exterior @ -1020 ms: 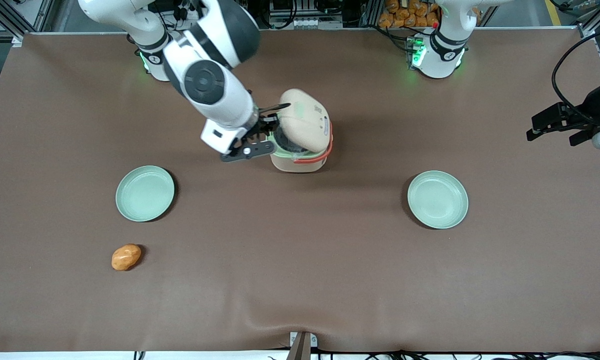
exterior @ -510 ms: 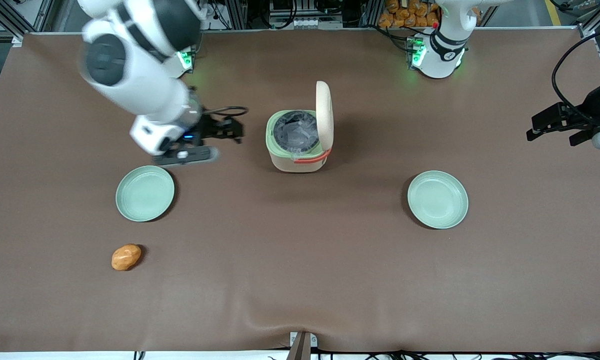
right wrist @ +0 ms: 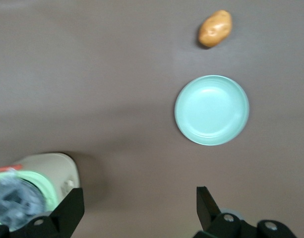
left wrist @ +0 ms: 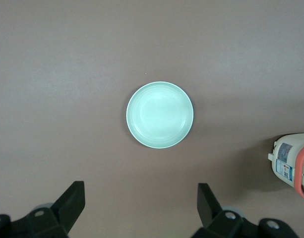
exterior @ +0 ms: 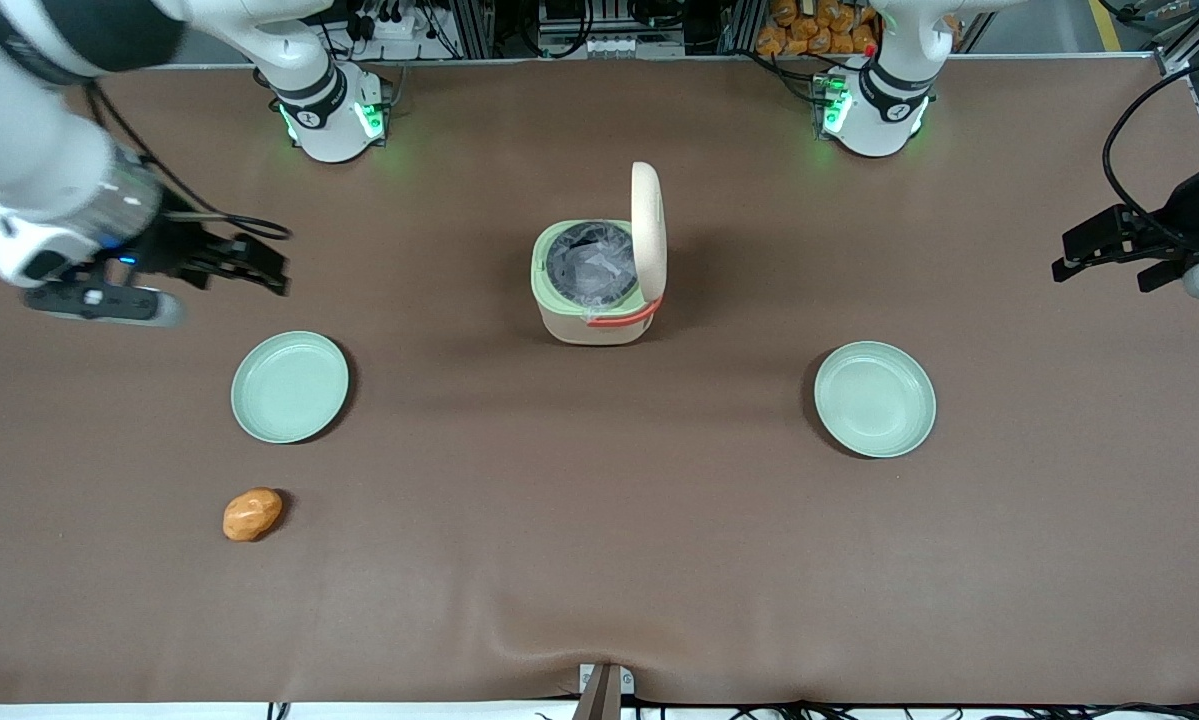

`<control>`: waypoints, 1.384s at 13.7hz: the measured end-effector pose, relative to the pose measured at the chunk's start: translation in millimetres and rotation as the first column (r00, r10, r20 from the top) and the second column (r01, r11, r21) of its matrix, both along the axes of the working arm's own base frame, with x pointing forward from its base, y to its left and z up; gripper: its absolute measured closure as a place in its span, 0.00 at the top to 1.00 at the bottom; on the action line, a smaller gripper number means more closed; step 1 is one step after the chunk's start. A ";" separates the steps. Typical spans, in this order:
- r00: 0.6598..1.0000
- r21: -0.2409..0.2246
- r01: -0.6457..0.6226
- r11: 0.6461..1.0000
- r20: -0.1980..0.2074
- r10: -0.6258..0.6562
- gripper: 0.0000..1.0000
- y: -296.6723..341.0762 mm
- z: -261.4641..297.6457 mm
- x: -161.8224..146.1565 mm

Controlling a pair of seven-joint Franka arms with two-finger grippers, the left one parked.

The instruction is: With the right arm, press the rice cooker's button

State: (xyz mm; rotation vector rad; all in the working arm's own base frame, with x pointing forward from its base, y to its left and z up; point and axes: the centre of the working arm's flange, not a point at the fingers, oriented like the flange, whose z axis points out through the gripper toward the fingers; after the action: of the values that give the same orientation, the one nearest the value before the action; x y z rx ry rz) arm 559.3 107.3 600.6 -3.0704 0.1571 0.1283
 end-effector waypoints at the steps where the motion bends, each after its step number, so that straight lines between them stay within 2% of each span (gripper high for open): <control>1: 1.000 -0.020 -0.011 1.000 0.002 0.011 1.00 -15.0 2.5 0.3; 5: 1.000 -0.082 0.007 0.997 0.016 -0.005 1.00 -46.6 8.0 1.9; 7: 1.000 -0.105 -0.007 0.994 0.000 0.007 1.00 -60.9 8.2 0.4; 12: 0.999 -0.105 -0.021 0.994 -0.026 0.018 1.00 -108.2 6.5 -0.4; 15: 0.995 -0.101 -0.037 0.994 -0.093 0.027 1.00 -113.8 1.8 -8.3; 16: 0.994 -0.100 -0.038 0.994 -0.102 0.027 1.00 -113.8 1.2 -9.4; 19: 0.995 -0.071 -0.020 0.997 -0.104 0.012 1.00 -119.9 1.0 -9.9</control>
State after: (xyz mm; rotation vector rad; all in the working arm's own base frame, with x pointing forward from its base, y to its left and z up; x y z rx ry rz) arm 549.4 -12.6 601.5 -3.1387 0.1458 0.2892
